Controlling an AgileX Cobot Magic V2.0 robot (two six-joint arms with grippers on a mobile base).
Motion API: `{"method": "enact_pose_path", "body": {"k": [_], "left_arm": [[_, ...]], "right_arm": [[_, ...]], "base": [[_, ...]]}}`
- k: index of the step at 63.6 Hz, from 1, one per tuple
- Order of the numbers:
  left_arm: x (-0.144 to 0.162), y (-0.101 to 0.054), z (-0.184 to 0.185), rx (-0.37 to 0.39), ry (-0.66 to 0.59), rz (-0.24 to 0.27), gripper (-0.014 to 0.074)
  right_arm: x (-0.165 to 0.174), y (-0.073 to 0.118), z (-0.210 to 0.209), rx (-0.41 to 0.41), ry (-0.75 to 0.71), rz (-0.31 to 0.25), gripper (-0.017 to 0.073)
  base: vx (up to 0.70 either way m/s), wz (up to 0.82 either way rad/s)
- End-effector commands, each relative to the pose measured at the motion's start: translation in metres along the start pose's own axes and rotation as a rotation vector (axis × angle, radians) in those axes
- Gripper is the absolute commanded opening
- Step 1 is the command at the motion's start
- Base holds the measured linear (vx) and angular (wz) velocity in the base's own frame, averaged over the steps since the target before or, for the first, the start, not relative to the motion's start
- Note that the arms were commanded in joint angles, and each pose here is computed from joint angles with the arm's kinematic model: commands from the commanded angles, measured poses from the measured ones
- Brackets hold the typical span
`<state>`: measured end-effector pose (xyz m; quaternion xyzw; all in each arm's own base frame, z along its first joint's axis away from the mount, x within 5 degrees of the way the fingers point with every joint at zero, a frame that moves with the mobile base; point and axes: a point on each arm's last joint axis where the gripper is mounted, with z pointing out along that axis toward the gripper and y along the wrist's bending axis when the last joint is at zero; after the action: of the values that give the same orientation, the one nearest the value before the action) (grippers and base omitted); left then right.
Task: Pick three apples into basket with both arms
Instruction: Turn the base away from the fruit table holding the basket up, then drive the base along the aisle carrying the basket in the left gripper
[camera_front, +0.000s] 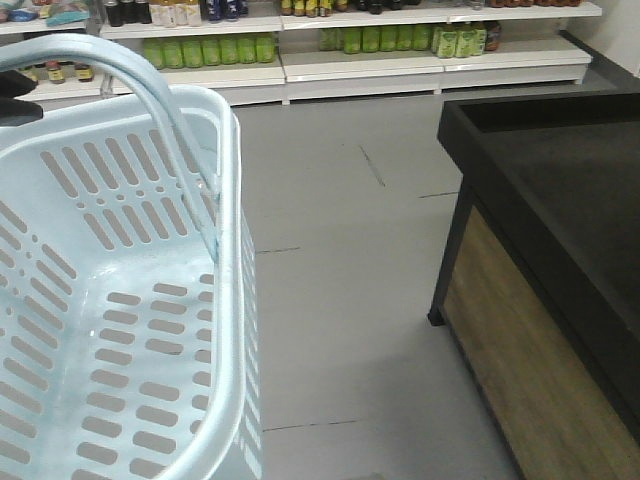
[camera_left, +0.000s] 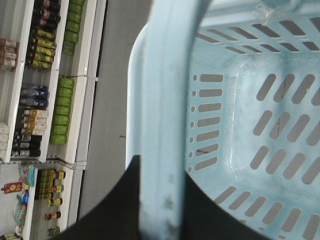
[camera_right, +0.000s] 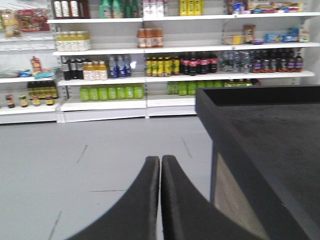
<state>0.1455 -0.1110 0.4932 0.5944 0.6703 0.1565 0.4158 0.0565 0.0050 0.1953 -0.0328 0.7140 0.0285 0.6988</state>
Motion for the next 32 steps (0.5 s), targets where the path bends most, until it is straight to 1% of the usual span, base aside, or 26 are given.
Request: {"method": "enact_pose_path", "body": {"k": [1, 18, 32], "left_arm": [[0.0004, 0.0086, -0.0141, -0.076, -0.051, -0.013, -0.0006], [0.0004, 0.0086, -0.0141, -0.076, -0.051, -0.013, -0.0006], [0.0004, 0.0086, -0.0141, -0.076, -0.051, -0.013, -0.0006]], "right_arm": [[-0.0032, -0.0004, 0.0010, 0.006, -0.058, -0.009, -0.0008], [-0.0032, -0.0004, 0.0010, 0.006, -0.058, -0.009, -0.0008], [-0.0032, -0.0004, 0.0010, 0.006, -0.058, -0.009, -0.0008]], "base": [[0.10, 0.38], [0.08, 0.32], [0.05, 0.19]]}}
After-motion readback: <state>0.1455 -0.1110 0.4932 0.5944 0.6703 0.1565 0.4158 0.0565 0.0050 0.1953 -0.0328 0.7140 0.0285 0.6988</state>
